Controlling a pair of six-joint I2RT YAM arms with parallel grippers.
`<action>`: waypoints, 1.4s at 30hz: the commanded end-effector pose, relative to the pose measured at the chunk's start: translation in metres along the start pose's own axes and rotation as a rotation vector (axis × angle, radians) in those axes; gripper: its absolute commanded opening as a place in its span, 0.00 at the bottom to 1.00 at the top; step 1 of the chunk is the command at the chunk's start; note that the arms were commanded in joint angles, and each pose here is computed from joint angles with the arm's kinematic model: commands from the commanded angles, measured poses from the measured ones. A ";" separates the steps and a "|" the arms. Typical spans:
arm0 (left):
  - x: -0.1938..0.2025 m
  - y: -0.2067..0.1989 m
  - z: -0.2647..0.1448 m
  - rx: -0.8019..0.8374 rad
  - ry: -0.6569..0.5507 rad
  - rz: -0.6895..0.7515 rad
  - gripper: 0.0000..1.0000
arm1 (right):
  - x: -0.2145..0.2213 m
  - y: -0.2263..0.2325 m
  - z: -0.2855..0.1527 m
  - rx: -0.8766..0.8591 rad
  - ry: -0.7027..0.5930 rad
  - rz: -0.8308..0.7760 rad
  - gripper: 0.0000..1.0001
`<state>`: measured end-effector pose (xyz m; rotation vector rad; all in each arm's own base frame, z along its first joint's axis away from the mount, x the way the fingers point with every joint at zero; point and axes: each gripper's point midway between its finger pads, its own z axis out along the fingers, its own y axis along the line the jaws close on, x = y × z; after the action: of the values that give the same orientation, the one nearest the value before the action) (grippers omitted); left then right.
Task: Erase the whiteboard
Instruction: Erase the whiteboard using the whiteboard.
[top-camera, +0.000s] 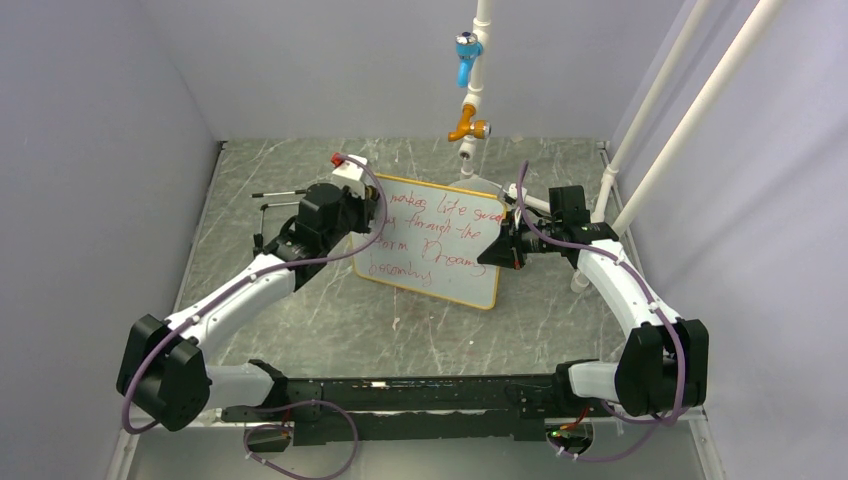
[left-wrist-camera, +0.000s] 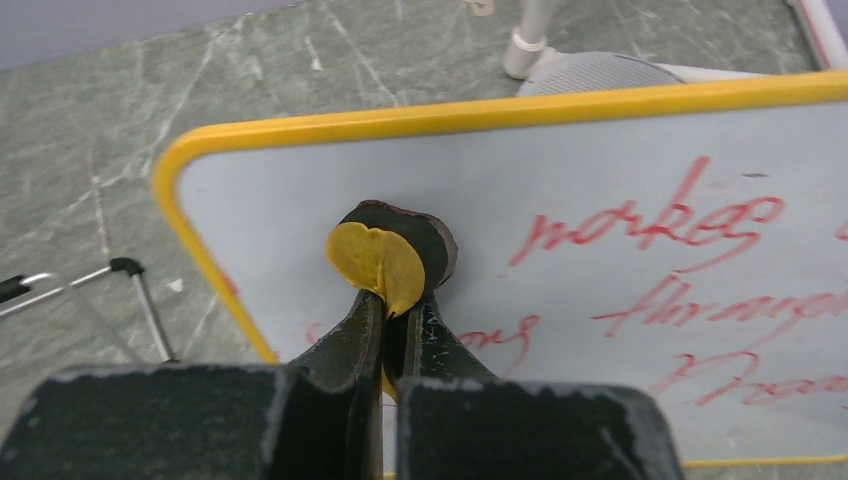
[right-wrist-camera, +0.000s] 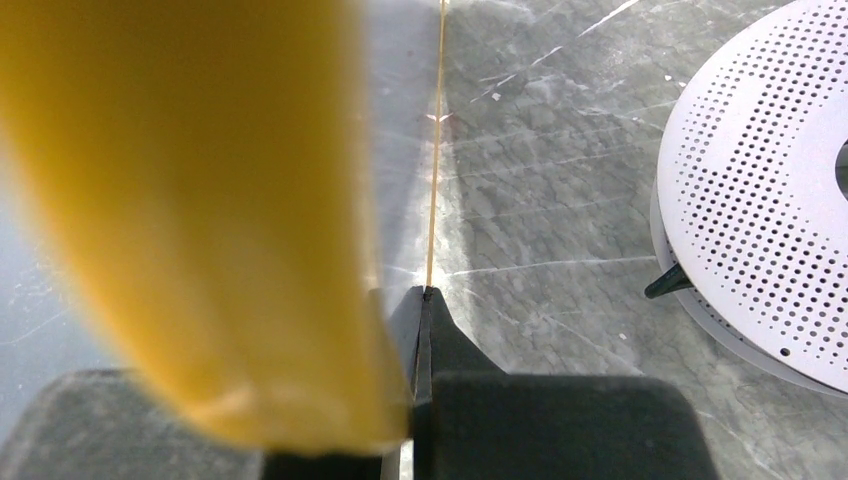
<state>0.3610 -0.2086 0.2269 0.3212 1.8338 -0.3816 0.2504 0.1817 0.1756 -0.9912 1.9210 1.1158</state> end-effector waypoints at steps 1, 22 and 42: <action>0.004 0.037 0.004 -0.120 0.014 -0.037 0.00 | -0.019 0.016 -0.003 -0.048 -0.035 -0.150 0.00; 0.006 0.009 -0.006 -0.080 -0.025 -0.111 0.00 | -0.014 0.014 0.000 -0.069 -0.019 -0.142 0.00; -0.015 -0.005 -0.041 0.070 -0.088 -0.191 0.00 | -0.005 0.012 0.016 -0.069 0.046 -0.152 0.00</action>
<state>0.3411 -0.1699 0.2211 0.0764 1.8546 -0.4773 0.2522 0.1946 0.1756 -1.1004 1.8566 1.0871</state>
